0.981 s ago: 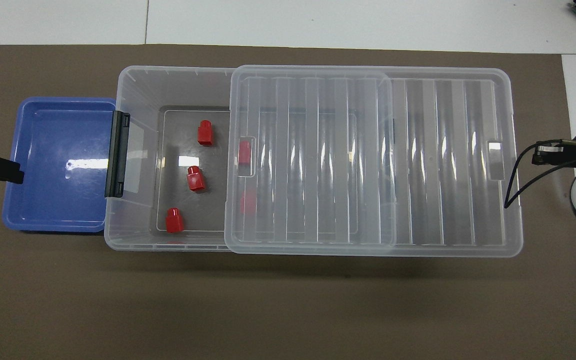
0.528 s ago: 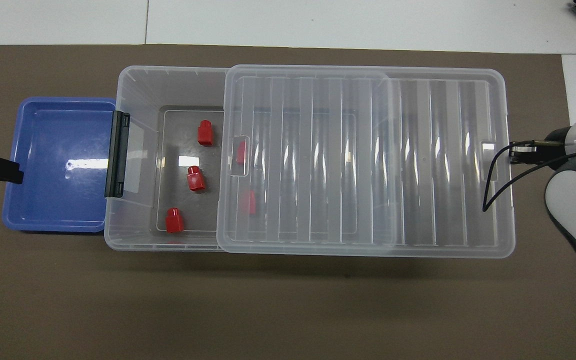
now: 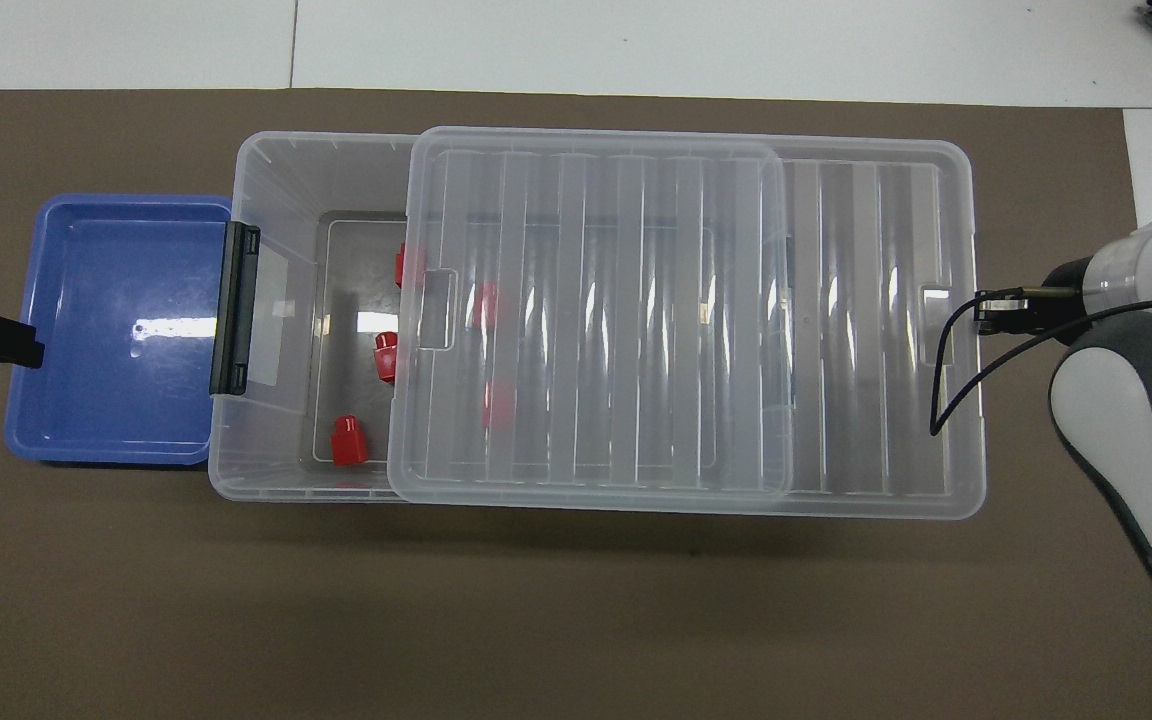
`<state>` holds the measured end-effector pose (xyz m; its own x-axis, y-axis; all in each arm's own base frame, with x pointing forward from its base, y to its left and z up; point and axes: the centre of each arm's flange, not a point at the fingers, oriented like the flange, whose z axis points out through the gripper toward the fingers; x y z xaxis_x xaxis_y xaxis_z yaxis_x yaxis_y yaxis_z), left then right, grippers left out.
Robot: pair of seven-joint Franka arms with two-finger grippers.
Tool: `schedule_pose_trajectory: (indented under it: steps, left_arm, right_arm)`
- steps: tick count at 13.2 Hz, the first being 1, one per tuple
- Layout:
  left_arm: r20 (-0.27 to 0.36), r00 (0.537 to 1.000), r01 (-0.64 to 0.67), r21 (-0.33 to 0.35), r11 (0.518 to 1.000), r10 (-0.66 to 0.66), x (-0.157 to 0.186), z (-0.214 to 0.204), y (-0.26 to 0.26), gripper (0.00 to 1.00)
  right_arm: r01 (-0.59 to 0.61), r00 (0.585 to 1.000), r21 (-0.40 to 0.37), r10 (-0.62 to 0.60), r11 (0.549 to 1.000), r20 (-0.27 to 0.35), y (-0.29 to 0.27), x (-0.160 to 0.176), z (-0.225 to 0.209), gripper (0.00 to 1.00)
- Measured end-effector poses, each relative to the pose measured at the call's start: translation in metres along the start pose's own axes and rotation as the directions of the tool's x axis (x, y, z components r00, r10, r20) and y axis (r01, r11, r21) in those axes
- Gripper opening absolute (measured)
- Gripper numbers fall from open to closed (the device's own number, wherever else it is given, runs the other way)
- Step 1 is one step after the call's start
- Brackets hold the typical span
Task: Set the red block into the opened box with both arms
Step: 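Slide the clear lid closed over the box with the right gripper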
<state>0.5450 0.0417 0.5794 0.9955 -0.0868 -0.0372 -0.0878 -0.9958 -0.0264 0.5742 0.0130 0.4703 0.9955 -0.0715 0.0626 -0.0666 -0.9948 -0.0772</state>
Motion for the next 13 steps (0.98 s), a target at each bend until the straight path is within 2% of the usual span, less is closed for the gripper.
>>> schedule_pose_trajectory:
  steps: [7,13]
  left_arm:
    - [0.0,1.0,0.0,0.0,1.0,0.0,0.0,0.0,0.0,1.0]
    - [0.0,1.0,0.0,0.0,1.0,0.0,0.0,0.0,0.0,1.0]
  right_arm:
    - [0.005,1.0,0.007,-0.005,1.0,0.006,-0.062,-0.009,0.003,0.01]
    - [-0.01,1.0,0.012,0.01,1.0,0.004,-0.09,-0.016,0.004,0.01]
